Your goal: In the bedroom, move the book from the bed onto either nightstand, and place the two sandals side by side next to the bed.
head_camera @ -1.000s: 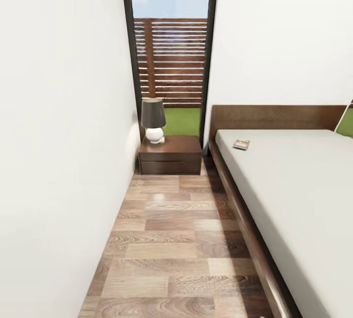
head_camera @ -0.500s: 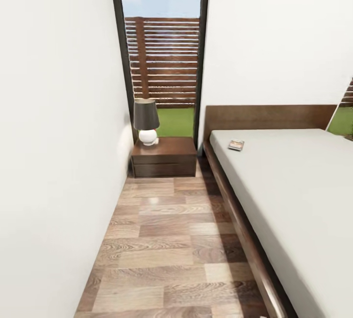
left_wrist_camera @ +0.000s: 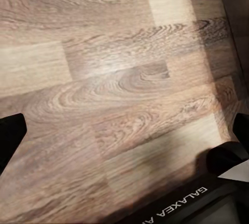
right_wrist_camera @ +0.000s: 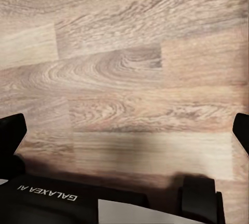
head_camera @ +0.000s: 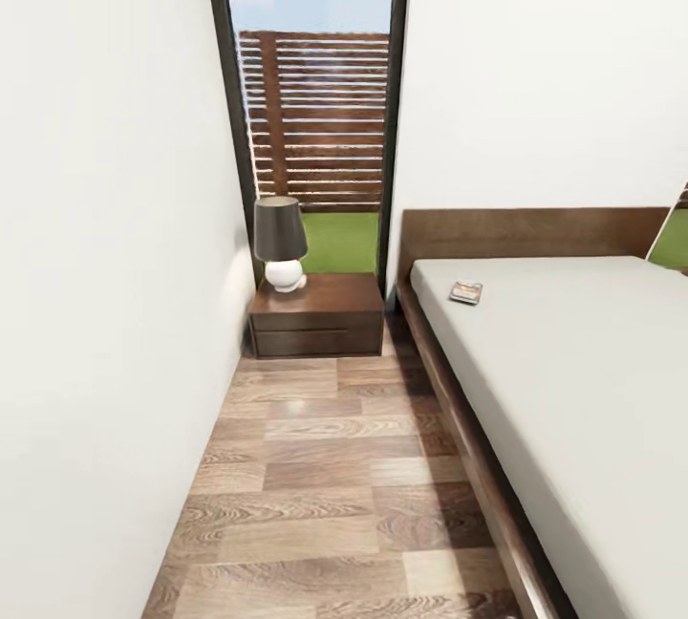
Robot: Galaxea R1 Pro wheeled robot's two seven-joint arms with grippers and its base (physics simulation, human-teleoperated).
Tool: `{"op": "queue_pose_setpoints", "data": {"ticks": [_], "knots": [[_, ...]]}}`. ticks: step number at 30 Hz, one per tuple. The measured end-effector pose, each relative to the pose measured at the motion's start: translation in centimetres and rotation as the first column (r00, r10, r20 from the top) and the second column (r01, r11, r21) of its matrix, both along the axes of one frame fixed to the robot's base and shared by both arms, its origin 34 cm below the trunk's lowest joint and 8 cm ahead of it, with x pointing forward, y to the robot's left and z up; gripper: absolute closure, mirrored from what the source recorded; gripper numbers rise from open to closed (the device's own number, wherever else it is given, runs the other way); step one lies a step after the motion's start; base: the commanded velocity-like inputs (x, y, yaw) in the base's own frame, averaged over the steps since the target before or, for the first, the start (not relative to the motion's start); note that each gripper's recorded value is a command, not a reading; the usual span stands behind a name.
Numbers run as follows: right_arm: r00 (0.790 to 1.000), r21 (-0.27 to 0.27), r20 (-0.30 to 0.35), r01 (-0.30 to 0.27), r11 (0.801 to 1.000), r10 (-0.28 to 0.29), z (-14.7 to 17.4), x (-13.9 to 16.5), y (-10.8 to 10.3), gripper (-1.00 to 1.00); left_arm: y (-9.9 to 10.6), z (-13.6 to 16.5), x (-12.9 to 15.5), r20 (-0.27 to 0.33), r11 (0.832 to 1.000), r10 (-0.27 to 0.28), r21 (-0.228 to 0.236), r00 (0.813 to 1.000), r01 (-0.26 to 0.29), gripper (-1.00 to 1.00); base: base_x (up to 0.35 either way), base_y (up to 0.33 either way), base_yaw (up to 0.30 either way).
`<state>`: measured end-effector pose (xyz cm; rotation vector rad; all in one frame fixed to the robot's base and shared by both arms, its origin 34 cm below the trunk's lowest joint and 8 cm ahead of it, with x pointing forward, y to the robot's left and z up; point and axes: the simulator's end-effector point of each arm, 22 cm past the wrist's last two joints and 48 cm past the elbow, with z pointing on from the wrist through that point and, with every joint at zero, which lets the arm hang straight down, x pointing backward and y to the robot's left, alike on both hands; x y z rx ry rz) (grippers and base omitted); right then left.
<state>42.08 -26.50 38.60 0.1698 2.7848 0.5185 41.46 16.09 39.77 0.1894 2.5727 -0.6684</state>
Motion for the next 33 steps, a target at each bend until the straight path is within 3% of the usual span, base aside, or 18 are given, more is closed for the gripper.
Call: {"op": "queue_pose_setpoints", "data": {"ticks": [33], "knots": [[1.000,0.002,0.000,-0.001,1.000,0.001,-0.01,-0.01,0.23,-1.00,-0.01,-0.02,-0.06,-0.001,1.000,-0.001,0.000,1.000,0.001,-1.00,0.324,0.000,0.000]]}}
